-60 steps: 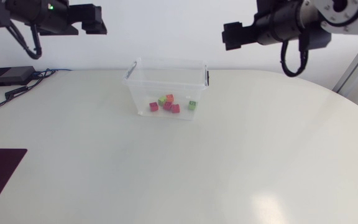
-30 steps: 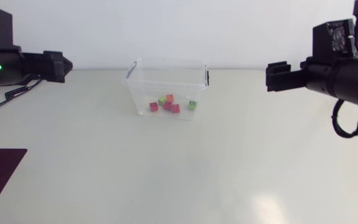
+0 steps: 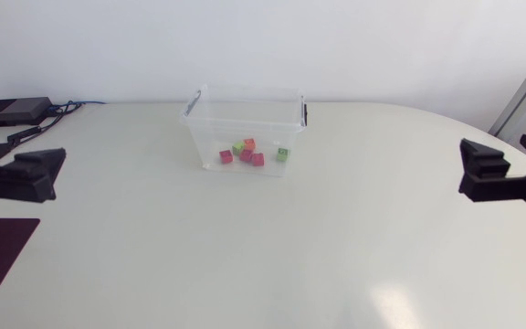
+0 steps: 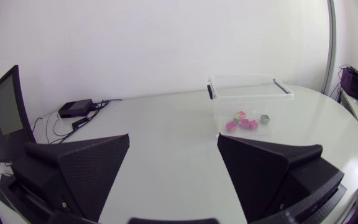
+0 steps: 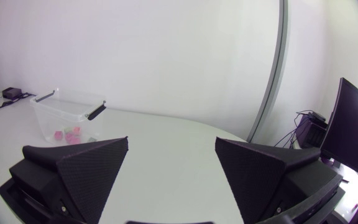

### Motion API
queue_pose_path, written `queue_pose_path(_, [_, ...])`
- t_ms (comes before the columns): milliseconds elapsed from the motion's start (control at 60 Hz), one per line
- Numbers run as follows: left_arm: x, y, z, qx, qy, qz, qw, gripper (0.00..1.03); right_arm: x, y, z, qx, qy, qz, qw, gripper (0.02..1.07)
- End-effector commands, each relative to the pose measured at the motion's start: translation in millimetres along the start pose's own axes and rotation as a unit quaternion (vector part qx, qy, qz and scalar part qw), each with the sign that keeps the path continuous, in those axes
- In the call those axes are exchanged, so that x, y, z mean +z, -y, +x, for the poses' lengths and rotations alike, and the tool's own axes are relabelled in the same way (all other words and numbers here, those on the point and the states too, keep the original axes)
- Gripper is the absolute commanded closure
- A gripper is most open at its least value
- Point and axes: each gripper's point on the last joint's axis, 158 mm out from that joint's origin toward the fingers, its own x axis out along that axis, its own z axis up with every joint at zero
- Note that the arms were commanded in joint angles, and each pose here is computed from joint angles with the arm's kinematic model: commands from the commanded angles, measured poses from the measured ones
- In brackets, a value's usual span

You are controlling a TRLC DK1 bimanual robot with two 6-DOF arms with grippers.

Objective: Place the duplo bricks in the container

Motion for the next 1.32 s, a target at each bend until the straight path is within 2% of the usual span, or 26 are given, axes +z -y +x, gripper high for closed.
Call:
queue_pose_path(0, [-14,-3,-7,0.010,0.012,0.015,1.000,0.04,-12,9,-10,-0.016,0.018,-0.009,1.000,0.06])
queue_pose_path(150, [-25,-10,-17,0.029,0.032,0.025,0.999,0.04,-22,16,-24,-0.028,0.034,-0.010,0.999,0.06])
queue_pose_path(1117, [-86,16,10,-0.009,0.147,-0.063,0.987,0.04,-100,-18,-5,0.048,0.067,0.071,0.994,0.06])
queue_pose_path(1300, [-86,16,10,-0.009,0.147,-0.063,0.987,0.04,-100,-18,-5,0.048,0.067,0.071,0.994,0.06])
